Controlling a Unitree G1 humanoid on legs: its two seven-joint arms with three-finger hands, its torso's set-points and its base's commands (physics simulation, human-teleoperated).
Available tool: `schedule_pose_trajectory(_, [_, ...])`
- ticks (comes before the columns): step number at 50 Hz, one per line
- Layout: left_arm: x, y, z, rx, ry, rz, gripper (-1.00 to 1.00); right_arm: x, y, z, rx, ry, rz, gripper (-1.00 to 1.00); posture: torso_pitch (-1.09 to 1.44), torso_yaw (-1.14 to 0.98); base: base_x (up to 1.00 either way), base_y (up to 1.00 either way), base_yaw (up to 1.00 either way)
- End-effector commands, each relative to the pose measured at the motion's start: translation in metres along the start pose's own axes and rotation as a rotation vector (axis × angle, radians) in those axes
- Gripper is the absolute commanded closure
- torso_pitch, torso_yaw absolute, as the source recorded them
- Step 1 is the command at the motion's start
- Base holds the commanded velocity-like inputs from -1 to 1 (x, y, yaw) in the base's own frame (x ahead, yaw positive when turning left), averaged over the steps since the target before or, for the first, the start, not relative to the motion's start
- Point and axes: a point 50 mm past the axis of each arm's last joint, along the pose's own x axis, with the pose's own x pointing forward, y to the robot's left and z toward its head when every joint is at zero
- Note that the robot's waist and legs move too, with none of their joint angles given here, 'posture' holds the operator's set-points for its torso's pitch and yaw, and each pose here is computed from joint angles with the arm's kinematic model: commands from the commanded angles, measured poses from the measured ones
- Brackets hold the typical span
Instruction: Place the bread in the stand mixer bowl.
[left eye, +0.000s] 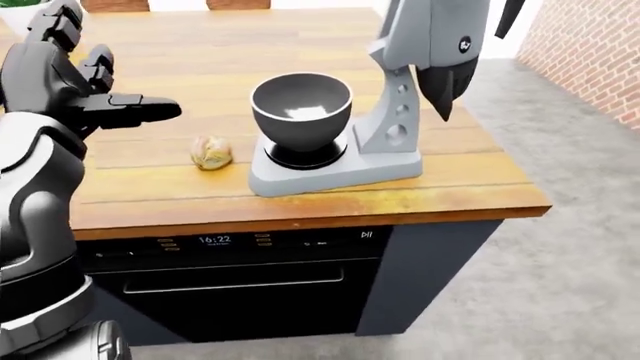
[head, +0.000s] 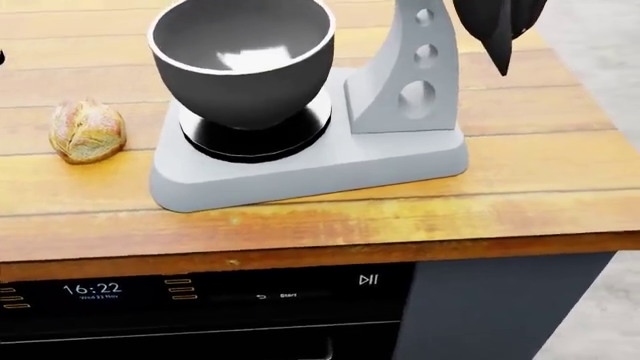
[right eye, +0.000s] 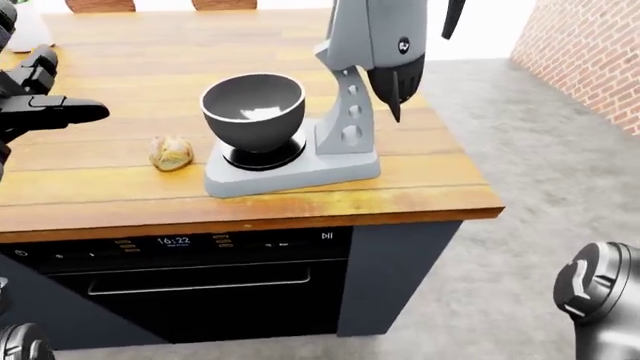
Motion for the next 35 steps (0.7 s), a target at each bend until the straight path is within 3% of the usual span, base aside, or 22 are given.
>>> schedule_pose_trajectory(1, [0.006,-0.005,0.020,0.025,-0.061,-0.075,-1.00,-0.002,0.000,0.013,-0.004,-0.065,-0.005,-1.00,0.00,0.00,0.00,0.00,0.00])
schedule_pose_trajectory(4, [0.021,-0.008,0.026,0.059,0.004,-0.162,-1.00,-0.002,0.001,0.012,-0.006,-0.064,-0.002,-1.00,0.00,0.00,0.00,0.00,0.00])
schedule_pose_trajectory(5, [0.028,-0.012,0.031,0.163,-0.012,-0.208,-1.00,-0.002,0.001,0.011,-0.006,-0.063,-0.001,-1.00,0.00,0.00,0.00,0.00,0.00])
schedule_pose_trajectory(6, [0.034,-0.014,0.033,0.233,-0.020,-0.216,-1.00,-0.002,0.002,0.011,-0.008,-0.062,0.001,-1.00,0.00,0.00,0.00,0.00,0.00])
schedule_pose_trajectory(7, [0.040,-0.014,0.043,0.351,-0.130,-0.174,-1.00,-0.002,0.002,0.011,-0.006,-0.062,0.002,-1.00,0.00,0.00,0.00,0.00,0.00])
schedule_pose_trajectory(8, [0.048,-0.020,0.032,0.362,-0.006,-0.250,-1.00,-0.002,0.004,0.011,-0.007,-0.062,0.005,-1.00,0.00,0.00,0.00,0.00,0.00])
schedule_pose_trajectory(9, [0.054,-0.020,0.033,0.462,-0.039,-0.207,-1.00,-0.002,0.004,0.010,-0.008,-0.061,0.006,-1.00,0.00,0.00,0.00,0.00,0.00])
schedule_pose_trajectory(10, [0.060,-0.023,0.030,0.466,-0.026,-0.229,-1.00,-0.002,0.005,0.010,-0.009,-0.061,0.009,-1.00,0.00,0.00,0.00,0.00,0.00])
schedule_pose_trajectory(11, [0.061,-0.027,0.027,0.484,-0.021,-0.294,-1.00,-0.003,0.004,0.011,-0.010,-0.062,0.009,-1.00,0.00,0.00,0.00,0.00,0.00])
schedule_pose_trajectory(13, [0.069,-0.028,0.014,0.575,0.012,-0.274,-1.00,-0.002,0.002,0.010,-0.009,-0.061,0.005,-1.00,0.00,0.00,0.00,0.00,0.00])
schedule_pose_trajectory(14, [0.071,-0.029,0.009,0.574,0.022,-0.294,-1.00,-0.002,0.002,0.009,-0.009,-0.060,0.004,-1.00,0.00,0.00,0.00,0.00,0.00])
schedule_pose_trajectory(15, [0.073,-0.031,0.003,0.613,0.013,-0.303,-1.00,-0.002,0.002,0.009,-0.007,-0.059,0.003,-1.00,0.00,0.00,0.00,0.00,0.00])
schedule_pose_trajectory(16, [0.073,-0.033,-0.004,0.590,0.054,-0.347,-1.00,-0.001,0.001,0.009,-0.009,-0.058,0.001,-1.00,0.00,0.00,0.00,0.00,0.00])
schedule_pose_trajectory(17, [0.072,-0.033,-0.003,0.599,0.036,-0.341,-1.00,-0.001,0.001,0.009,-0.007,-0.058,0.002,-1.00,0.00,0.00,0.00,0.00,0.00])
schedule_pose_trajectory(19, [0.068,-0.039,-0.012,0.592,0.067,-0.408,-1.00,-0.001,0.001,0.008,-0.007,-0.057,0.002,-1.00,0.00,0.00,0.00,0.00,0.00])
schedule_pose_trajectory(20, [0.064,-0.043,-0.016,0.621,0.057,-0.436,-1.00,-0.001,0.001,0.008,-0.006,-0.057,0.002,-1.00,0.00,0.00,0.00,0.00,0.00])
schedule_pose_trajectory(25, [0.064,-0.055,-0.031,0.620,0.080,-0.484,-1.00,-0.001,0.001,0.007,-0.003,-0.055,-0.001,-1.00,0.00,0.00,0.00,0.00,0.00])
schedule_pose_trajectory(31, [0.070,-0.072,-0.031,0.576,0.098,-0.504,-1.00,-0.001,-0.001,0.007,-0.002,-0.055,-0.004,-1.00,0.00,0.00,0.00,0.00,0.00])
schedule_pose_trajectory(33, [0.074,-0.076,-0.030,0.626,0.060,-0.459,-1.00,-0.001,-0.001,0.007,-0.002,-0.056,-0.005,-1.00,0.00,0.00,0.00,0.00,0.00])
schedule_pose_trajectory(35, [0.078,-0.076,-0.033,0.663,0.064,-0.431,-1.00,-0.001,0.000,0.008,-0.004,-0.057,-0.003,-1.00,0.00,0.00,0.00,0.00,0.00])
